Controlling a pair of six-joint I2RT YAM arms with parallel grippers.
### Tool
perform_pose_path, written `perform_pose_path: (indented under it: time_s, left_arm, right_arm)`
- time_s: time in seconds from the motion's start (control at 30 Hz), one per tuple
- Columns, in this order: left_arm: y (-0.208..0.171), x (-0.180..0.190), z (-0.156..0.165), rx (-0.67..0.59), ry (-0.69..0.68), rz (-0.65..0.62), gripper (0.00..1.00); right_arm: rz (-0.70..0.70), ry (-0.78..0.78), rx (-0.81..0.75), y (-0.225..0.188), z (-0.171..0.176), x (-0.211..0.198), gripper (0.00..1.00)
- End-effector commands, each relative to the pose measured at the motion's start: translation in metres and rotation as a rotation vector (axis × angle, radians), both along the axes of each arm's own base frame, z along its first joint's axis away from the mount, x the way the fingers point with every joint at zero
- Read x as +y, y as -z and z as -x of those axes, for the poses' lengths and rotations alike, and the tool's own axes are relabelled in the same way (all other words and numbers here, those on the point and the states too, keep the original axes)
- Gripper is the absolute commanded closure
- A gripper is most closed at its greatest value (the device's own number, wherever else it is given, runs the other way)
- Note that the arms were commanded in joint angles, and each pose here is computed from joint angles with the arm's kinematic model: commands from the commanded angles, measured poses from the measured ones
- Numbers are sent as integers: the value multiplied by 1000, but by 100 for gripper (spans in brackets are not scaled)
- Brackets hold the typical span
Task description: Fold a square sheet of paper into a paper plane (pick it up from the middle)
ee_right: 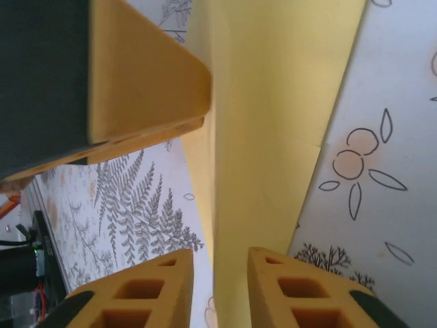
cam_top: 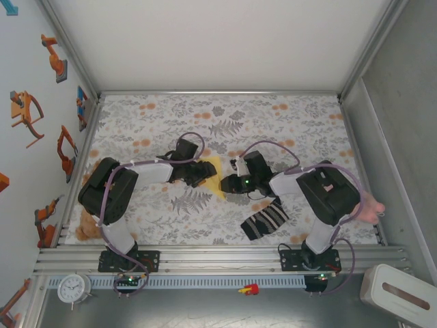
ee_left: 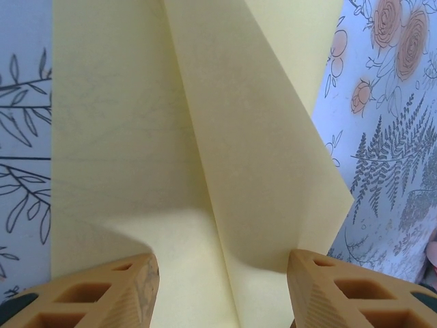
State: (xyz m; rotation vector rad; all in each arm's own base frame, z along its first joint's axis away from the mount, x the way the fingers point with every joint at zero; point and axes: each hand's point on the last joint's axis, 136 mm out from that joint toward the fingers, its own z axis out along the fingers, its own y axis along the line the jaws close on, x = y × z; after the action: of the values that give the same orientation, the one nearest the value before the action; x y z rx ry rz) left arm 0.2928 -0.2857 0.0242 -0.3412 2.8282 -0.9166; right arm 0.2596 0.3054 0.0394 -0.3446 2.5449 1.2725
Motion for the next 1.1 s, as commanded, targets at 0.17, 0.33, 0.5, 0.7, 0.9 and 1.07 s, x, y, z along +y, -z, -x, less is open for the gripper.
perform_pose_path:
  time_s: [0.17,0.33,0.5,0.7,0.9,1.07]
  left_arm:
    - [49,31,34,166,-8,-196,44]
    - [53,35,38,191,-13,-223,43]
    - [57,38,43,208,-9,-241,41]
    - [60,37,47,225,7,-247,40]
    - [60,36,48,228,7,-244,38]
    - [62,36,49,237,8,-245,38]
  right_arm:
    - [91,98,-62,-11,-7,-21,67]
    - [128,83,-68,-5,-7,-12,67]
    - [152,57,-74,-1,-8,0,68]
    - [153,44,-76,2,-14,9,72]
    - [155,39,-67,7,-17,15,75]
    - [156,39,-62,10,-17,15,77]
